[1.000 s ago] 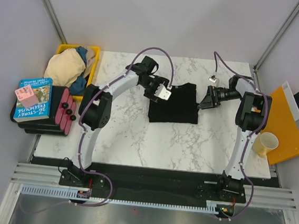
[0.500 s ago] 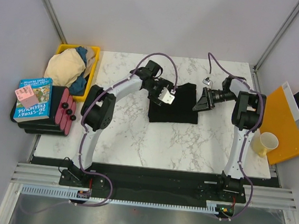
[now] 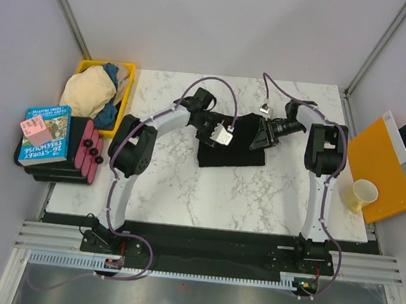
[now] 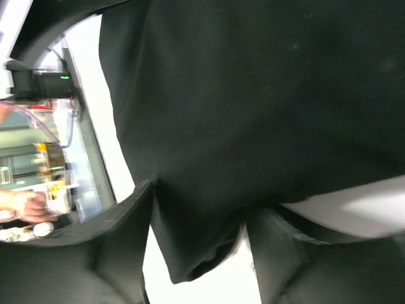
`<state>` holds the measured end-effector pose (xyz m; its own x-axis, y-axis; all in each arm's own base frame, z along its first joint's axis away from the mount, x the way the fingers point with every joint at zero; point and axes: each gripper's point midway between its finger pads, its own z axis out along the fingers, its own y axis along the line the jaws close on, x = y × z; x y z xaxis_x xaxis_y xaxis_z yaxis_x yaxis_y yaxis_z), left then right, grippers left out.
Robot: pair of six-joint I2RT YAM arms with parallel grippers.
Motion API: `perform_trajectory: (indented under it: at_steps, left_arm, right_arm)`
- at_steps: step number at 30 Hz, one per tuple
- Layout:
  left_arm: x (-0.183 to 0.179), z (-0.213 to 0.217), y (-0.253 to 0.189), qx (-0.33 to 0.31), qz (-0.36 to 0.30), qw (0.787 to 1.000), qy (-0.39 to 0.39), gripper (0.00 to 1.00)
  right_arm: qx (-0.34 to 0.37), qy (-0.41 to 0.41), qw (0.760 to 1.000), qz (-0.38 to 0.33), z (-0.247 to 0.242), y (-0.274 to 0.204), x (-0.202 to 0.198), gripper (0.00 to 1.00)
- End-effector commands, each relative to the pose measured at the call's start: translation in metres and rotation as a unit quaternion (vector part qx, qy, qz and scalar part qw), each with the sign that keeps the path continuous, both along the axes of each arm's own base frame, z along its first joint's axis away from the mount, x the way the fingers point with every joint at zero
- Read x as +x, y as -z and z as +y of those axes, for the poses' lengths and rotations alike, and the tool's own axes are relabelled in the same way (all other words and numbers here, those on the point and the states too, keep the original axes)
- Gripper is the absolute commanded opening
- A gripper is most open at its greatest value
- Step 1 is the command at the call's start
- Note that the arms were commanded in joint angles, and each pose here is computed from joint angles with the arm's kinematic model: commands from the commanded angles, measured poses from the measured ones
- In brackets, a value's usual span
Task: Fold and stack the t-shirts
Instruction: Put the neatly folded tshirt into the corner of the board with the right arm
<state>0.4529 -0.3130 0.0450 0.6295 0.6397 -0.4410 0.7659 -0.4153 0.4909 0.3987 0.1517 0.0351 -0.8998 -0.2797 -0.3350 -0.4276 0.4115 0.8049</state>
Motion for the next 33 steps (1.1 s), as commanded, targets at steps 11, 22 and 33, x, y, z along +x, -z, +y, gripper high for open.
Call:
perform_trajectory:
  at_steps: [11,22,33]
  left_arm:
    - [-0.027,0.051,-0.052,0.005,-0.033,0.998,-0.051,0.73]
    - [-0.027,0.079,-0.085,0.018,-0.083,0.994,-0.070,0.72]
    - [-0.018,0.090,-0.094,0.023,-0.098,0.991,-0.084,0.72]
  right_arm:
    - [-0.152,0.001,0.983,-0.099,-0.026,0.058,0.062,0.00]
    - [-0.312,0.038,0.930,-0.190,-0.116,0.049,0.123,0.00]
    - [-0.459,0.105,0.851,-0.230,-0.209,0.043,0.159,0.00]
